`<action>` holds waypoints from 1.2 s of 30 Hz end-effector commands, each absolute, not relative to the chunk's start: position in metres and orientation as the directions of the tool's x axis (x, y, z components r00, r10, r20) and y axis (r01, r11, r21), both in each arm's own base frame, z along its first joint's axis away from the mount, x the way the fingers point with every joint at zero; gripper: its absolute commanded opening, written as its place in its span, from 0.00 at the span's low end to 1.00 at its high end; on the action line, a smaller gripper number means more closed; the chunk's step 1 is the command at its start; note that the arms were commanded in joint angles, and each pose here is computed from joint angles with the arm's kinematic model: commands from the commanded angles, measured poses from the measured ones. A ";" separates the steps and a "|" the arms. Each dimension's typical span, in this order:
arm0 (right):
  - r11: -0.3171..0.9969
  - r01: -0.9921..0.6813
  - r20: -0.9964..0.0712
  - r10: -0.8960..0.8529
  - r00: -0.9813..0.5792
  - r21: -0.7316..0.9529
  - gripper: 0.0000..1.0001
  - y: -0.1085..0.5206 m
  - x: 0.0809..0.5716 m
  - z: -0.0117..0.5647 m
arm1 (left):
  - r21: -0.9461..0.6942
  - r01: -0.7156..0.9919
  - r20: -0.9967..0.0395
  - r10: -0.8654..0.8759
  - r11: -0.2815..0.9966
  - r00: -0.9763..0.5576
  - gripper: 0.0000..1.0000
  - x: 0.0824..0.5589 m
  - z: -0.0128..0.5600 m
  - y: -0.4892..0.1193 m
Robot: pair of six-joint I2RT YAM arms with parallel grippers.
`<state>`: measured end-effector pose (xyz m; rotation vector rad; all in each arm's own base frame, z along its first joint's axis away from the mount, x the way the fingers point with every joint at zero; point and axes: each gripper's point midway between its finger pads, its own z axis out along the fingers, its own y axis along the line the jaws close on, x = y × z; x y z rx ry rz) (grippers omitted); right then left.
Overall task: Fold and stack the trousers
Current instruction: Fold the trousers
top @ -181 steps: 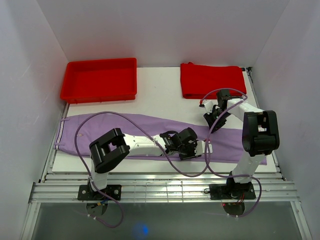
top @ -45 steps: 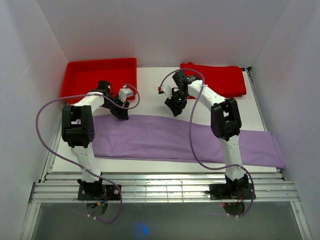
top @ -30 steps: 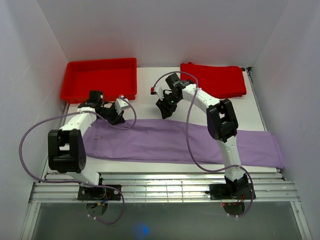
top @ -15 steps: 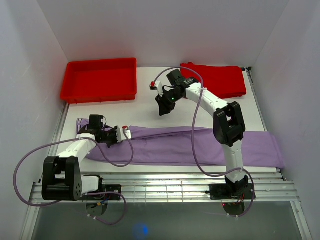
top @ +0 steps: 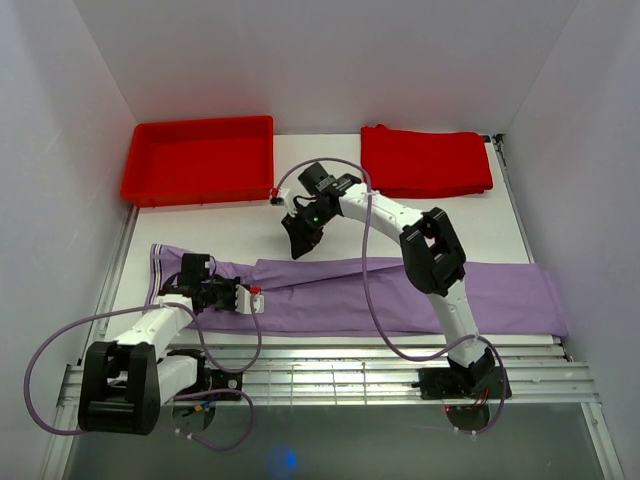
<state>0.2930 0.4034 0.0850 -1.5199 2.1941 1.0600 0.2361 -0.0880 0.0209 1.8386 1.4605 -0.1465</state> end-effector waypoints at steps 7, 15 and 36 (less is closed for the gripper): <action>0.144 -0.850 -0.621 -0.623 -0.476 0.507 0.52 0.453 0.283 0.087 | 0.501 0.859 -0.486 0.786 -0.108 0.383 0.00 0.221 0.004 -0.087; 0.031 -0.830 -0.666 -0.581 -0.468 0.556 0.71 0.486 0.277 0.090 | 0.513 0.851 -0.485 0.781 -0.110 0.393 0.00 0.219 0.002 -0.088; 0.004 -0.931 -0.804 -0.503 -0.317 0.364 0.08 0.514 0.292 0.128 | 0.477 0.868 -0.582 0.789 0.138 0.194 0.37 0.243 0.054 -0.084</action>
